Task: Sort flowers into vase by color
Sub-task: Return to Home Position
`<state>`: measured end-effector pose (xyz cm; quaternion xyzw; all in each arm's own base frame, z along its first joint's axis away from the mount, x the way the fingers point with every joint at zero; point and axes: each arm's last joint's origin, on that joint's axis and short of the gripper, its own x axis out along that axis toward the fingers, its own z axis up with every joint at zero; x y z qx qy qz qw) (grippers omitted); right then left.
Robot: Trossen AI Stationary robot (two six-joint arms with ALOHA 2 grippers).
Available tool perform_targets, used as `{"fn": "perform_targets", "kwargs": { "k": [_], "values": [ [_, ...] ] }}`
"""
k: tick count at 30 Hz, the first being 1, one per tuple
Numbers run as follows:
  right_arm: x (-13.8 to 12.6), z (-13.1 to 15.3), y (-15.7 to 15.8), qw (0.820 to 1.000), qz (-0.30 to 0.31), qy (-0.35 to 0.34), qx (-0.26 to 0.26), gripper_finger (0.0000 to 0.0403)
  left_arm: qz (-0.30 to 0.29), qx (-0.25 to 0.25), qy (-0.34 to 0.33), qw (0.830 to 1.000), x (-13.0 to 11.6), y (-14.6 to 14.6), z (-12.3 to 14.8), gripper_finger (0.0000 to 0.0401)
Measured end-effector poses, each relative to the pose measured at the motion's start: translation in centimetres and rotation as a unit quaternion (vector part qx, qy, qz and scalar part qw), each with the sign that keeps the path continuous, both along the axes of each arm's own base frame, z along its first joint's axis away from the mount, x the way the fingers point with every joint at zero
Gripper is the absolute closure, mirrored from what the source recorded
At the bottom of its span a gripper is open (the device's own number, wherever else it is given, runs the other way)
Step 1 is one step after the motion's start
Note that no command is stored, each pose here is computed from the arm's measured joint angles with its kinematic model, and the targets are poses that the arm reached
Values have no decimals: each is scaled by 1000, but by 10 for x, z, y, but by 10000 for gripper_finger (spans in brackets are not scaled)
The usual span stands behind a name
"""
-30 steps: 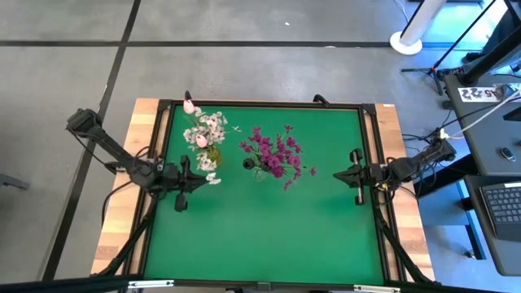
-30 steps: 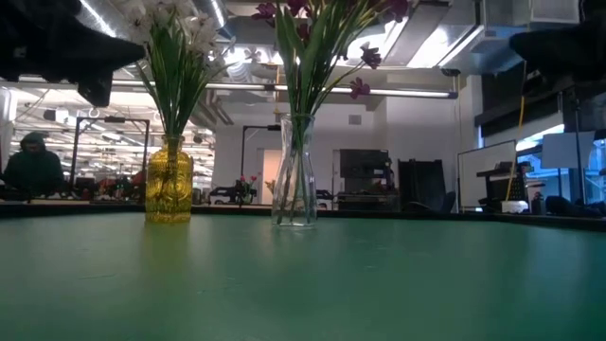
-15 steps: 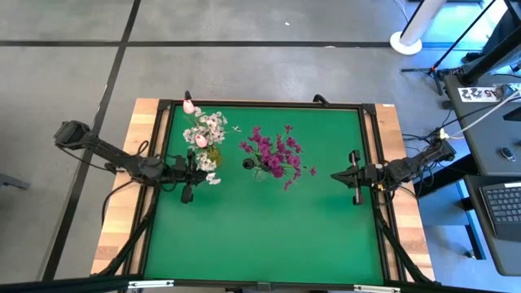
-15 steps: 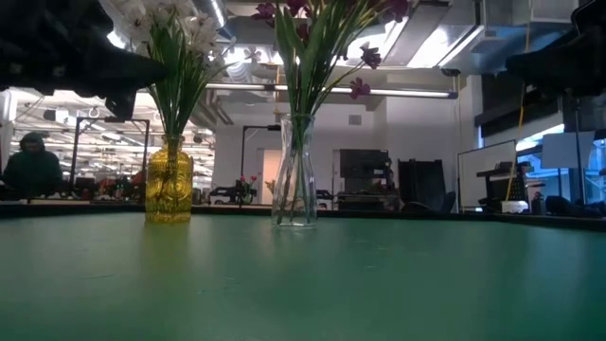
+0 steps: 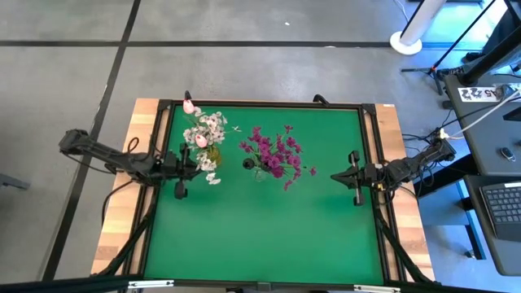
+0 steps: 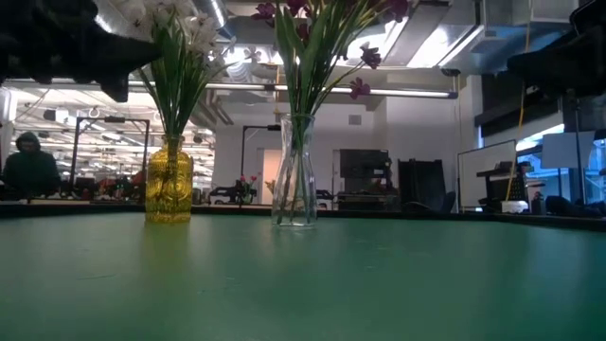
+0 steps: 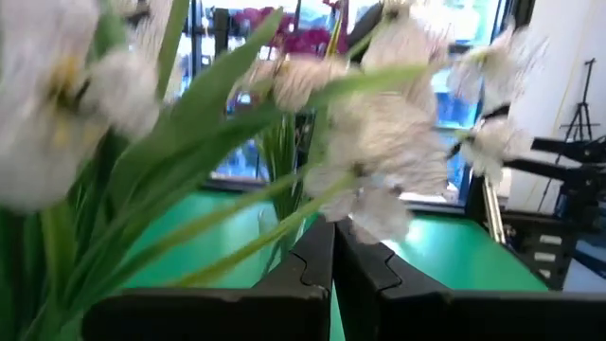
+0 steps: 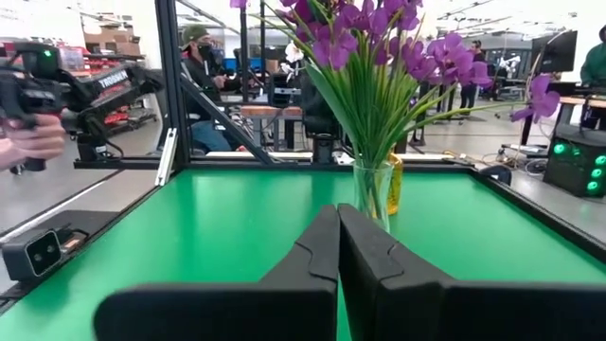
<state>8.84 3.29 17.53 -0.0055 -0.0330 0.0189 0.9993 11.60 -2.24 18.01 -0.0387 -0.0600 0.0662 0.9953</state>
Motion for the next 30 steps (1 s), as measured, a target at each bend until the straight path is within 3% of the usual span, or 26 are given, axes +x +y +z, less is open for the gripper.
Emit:
{"fn": "perform_targets", "kwargs": {
  "k": [5,12,19,30],
  "values": [
    [0,0,0,1000,2,1,6,403,4,-20,25,999,-10,3,-6,401],
    [0,0,0,1000,4,2,6,403,8,-28,7,1000,-23,7,-5,401],
    [0,-1,0,1000,3,3,-9,403,-25,-36,22,999,-22,6,-8,401],
    [0,-1,0,1000,2,5,-24,403,-29,-23,52,998,-18,4,-13,401]
  ]
}}
